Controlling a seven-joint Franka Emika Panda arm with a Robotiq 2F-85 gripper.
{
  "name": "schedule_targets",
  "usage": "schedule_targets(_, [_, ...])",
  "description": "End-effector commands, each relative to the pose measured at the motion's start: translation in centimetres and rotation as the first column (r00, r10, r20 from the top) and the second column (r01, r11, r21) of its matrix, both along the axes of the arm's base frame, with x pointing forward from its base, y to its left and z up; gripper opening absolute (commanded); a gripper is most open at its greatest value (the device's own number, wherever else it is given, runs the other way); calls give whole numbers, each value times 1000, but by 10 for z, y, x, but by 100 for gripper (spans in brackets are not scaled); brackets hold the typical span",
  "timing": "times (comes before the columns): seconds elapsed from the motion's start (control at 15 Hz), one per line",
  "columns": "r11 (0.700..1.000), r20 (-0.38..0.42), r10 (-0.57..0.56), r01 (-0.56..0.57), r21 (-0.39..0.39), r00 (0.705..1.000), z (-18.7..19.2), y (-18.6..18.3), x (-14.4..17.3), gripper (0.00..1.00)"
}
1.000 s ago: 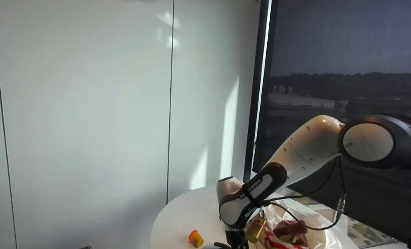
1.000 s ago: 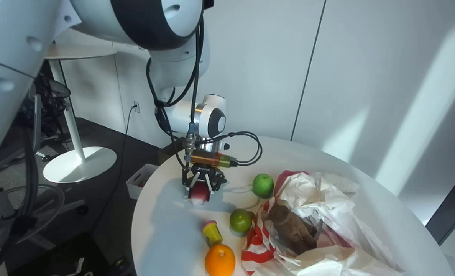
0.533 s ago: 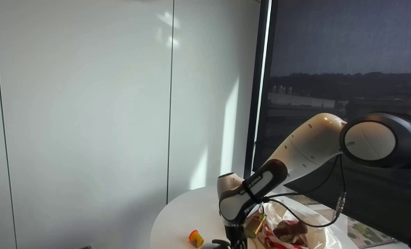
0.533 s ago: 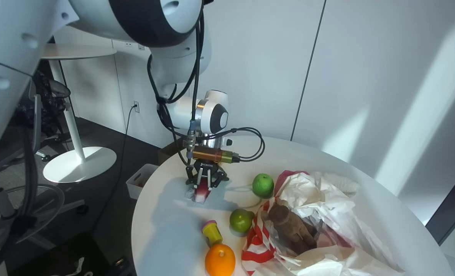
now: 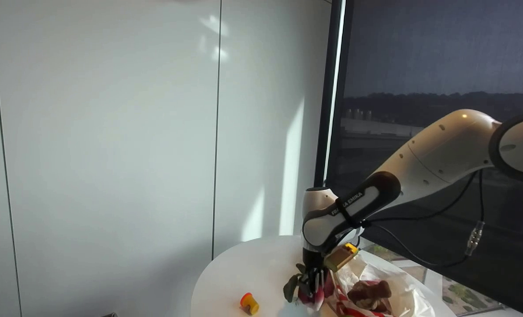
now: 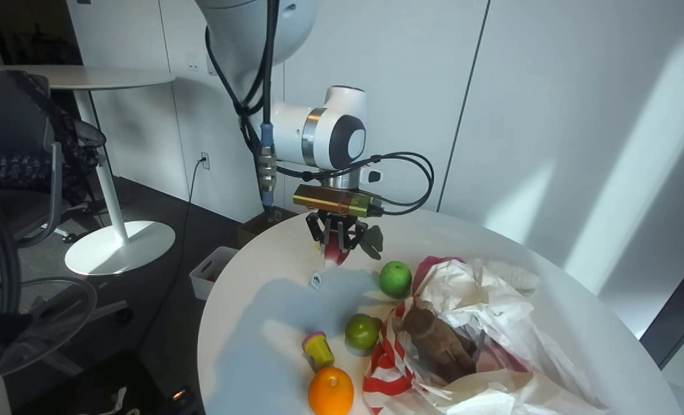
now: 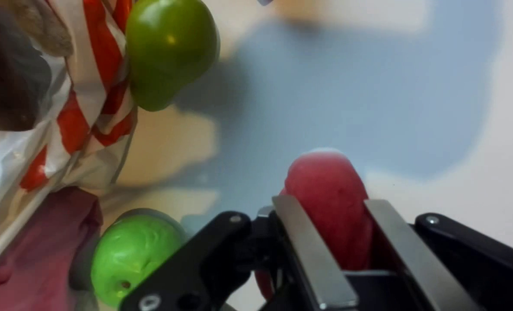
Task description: Put the moose to, the turnip plushie, the pear and the apple in the plastic
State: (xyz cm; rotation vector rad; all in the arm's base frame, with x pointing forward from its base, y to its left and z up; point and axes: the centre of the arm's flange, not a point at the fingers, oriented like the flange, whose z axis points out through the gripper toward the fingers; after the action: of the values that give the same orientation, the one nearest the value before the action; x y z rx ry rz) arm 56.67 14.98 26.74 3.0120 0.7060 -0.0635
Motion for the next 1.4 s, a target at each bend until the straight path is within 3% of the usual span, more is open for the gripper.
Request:
schedule_targets(0.0, [988, 114, -156, 152, 39, 981, 54, -49, -35, 13])
schedule_targets(0.33, [928, 205, -371, 352, 125, 905, 93, -121, -65, 13])
schedule_targets(0.67, [818, 257, -575, 538, 207, 776, 115, -186, -71, 13])
schedule_targets(0.93, [698, 287, -716, 669, 257, 637, 116, -224, -51, 13])
schedule_targets(1.13, [640, 280, -766, 726, 252, 578, 100, -242, -32, 14])
schedule_targets(1.33, [597, 240, -799, 774, 210, 551, 68, -257, -6, 14])
